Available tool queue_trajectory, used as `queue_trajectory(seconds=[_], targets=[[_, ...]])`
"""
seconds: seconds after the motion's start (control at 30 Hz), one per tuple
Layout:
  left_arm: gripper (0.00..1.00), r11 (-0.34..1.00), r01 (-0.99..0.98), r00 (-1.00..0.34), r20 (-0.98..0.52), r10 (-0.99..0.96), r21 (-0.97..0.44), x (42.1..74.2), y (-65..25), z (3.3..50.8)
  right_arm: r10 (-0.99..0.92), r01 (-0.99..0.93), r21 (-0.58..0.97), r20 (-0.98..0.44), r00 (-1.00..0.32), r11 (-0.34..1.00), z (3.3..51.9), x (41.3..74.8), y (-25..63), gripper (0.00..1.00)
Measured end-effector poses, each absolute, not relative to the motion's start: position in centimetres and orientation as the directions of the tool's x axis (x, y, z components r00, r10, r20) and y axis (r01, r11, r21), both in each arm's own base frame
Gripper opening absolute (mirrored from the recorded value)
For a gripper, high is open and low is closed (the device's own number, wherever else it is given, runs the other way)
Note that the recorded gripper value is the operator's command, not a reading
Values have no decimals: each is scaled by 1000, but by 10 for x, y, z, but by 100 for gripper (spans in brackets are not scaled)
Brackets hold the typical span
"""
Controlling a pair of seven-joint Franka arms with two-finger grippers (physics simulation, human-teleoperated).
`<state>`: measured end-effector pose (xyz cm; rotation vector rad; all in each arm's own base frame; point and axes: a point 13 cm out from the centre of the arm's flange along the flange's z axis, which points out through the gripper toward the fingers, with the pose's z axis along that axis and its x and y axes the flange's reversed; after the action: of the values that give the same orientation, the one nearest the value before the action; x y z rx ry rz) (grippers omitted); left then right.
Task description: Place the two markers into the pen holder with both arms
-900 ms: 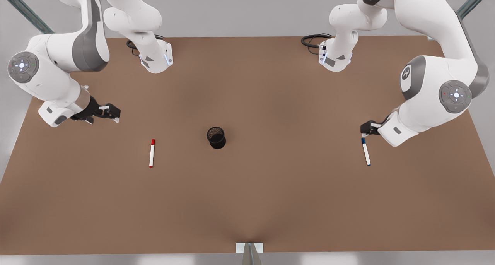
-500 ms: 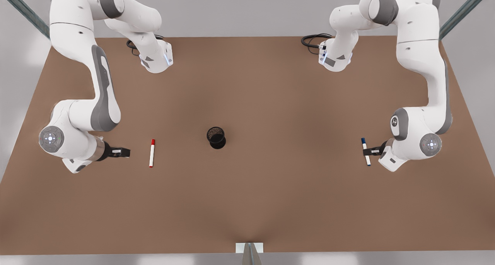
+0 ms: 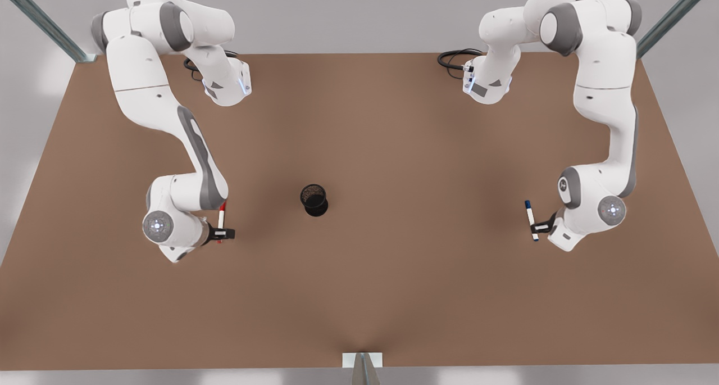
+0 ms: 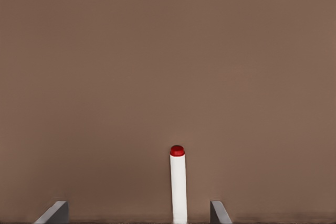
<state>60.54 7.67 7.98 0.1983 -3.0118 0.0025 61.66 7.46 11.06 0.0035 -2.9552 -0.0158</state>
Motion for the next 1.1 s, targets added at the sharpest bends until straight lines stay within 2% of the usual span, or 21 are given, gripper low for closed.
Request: queue_trajectory(seconds=[0.1, 0.13, 0.17, 0.2, 0.27, 0.47, 0.63, 0.77, 0.83, 0.87, 0.97, 1.1], targets=[[60, 994, -113, -988, 107, -113, 5, 611, 72, 73, 29, 31, 6, 190, -981, 999, 92, 604, 63, 99], [60, 994, -108, -989, 102, -108, 4, 613, 71, 71, 39, 41, 6, 186, -982, 999, 87, 604, 61, 96], [60, 994, -106, -989, 100, -106, 4, 613, 72, 68, 45, 47, 5, 183, -982, 999, 82, 604, 60, 92], [59, 995, -104, -990, 99, -104, 3, 613, 72, 64, 53, 54, 5, 181, -982, 999, 76, 605, 59, 82], [55, 995, -103, -990, 97, -103, 3, 613, 74, 60, 64, 66, 5, 172, -983, 998, 68, 607, 57, 74], [49, 995, -95, -992, 83, -95, 2, 616, 76, 46, 95, 96, 1, 145, -985, 995, 48, 615, 49, 73], [40, 996, -90, -994, 69, -90, 2, 619, 78, 42, 99, 100, -4, 124, -987, 995, 47, 619, 49, 63], [40, 996, -86, -994, 62, -86, 2, 620, 78, 39, 103, 103, -5, 123, -987, 995, 43, 619, 50, 60], [38, 996, -84, -995, 60, -84, 2, 620, 78, 36, 102, 102, -6, 124, -987, 995, 42, 618, 52, 55], [35, 997, -83, -995, 59, -83, 2, 620, 78, 36, 102, 102, -6, 124, -987, 995, 42, 618, 53, 54], [26, 997, -82, -995, 53, -83, 4, 622, 79, 35, 104, 104, -6, 124, -987, 995, 41, 618, 55, 41], [21, 996, -83, -996, 34, -83, 10, 628, 80, 44, 108, 108, -7, 125, -986, 994, 40, 617, 55, 38]])
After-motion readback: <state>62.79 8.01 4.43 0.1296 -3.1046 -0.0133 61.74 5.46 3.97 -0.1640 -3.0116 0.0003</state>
